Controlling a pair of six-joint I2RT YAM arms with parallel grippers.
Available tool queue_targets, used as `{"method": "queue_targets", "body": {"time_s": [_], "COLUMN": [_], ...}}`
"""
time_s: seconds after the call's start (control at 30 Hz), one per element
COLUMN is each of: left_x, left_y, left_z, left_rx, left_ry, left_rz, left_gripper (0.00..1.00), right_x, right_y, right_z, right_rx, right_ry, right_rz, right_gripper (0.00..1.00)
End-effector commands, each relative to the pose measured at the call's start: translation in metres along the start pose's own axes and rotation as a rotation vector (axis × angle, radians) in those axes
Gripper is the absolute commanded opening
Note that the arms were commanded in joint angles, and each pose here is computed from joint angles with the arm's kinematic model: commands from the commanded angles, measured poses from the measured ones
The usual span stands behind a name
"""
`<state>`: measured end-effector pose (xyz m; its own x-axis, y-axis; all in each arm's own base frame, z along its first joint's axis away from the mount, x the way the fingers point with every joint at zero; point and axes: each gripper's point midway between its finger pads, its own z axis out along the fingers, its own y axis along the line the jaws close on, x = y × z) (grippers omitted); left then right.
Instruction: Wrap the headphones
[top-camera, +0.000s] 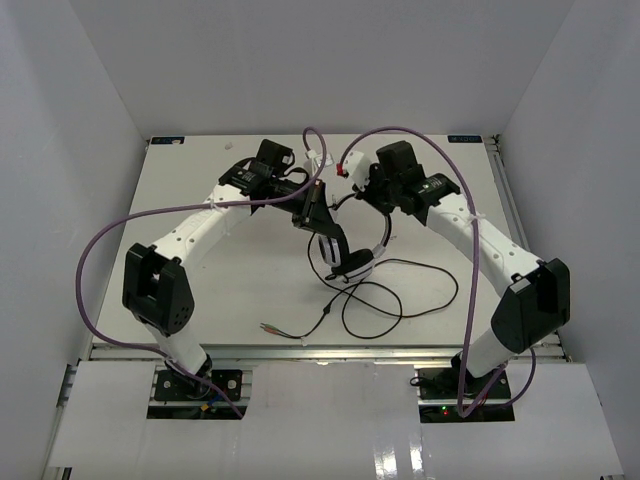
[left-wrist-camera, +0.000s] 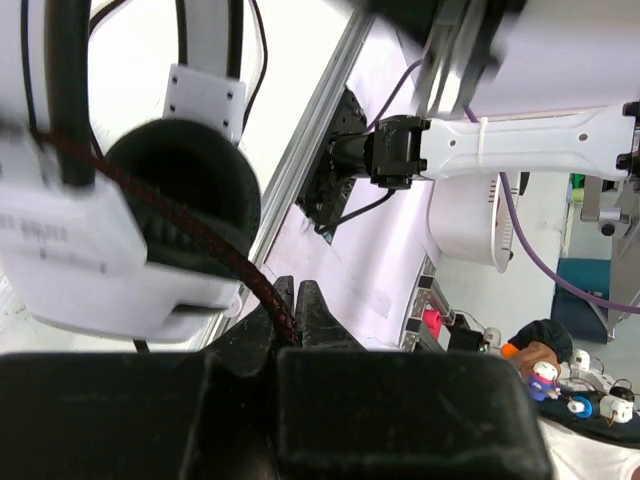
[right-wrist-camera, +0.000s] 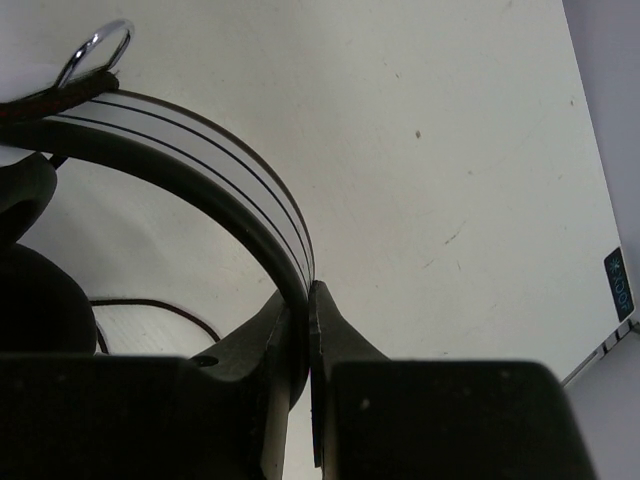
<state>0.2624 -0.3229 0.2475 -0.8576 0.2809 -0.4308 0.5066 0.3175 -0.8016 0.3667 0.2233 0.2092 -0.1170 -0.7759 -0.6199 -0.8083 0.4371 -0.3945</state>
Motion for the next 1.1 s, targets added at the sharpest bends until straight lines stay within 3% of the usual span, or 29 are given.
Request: {"method": "queue_targets", "body": {"time_s": [0.0,0.3,0.4,0.6,0.73,0.87,0.93,1.07], "left_x": [0.006,0.001,0.002,0.015,0.022,0.029,0.016,0.028], "left_y": [-0.037,-0.060,-0.070,-0.063,-0.053,-0.036,-0.037,-0.020], "left_z": [-0.016,-0.008,0.011,0.036,0.043,0.043,0.037,0.025], "left_rx": [0.069,0.092,0.090,0.049,0.006,-0.092,-0.123,-0.168], "left_ry": [-0.028,-0.068,-0.068,-0.061,-0.129,-0.252,-0.370,-0.529], "left_rz": [0.068,0.132,0.196,0.260,0.379,0.526,0.611,0.714], "left_gripper": [0.10,0.50,0.56,0.57,0.61,0.67,0.72,0.78], "right_x": [-0.027,-0.041,-0.045,-0.044,-0.044,-0.051,-0.053,-0.055], "right_y": [-0.057,-0.086,-0.095,-0.120,-0.141,-0.151,-0.154,-0.154], "right_z": [-0.025,-0.046,-0.051,-0.075,-0.101,-0.125,-0.133,-0.148], "right_rx": [0.191,0.165,0.183,0.187,0.198,0.201,0.209,0.220], "right_ry": [-0.127,-0.272,-0.291,-0.374,-0.440,-0.500,-0.516,-0.546], "right_rz": [0.207,0.553,0.631,0.810,0.881,0.912,0.924,0.971], "right_gripper": [0.08,0.08,0.08,0.08,0.08,0.08,0.08,0.08]}}
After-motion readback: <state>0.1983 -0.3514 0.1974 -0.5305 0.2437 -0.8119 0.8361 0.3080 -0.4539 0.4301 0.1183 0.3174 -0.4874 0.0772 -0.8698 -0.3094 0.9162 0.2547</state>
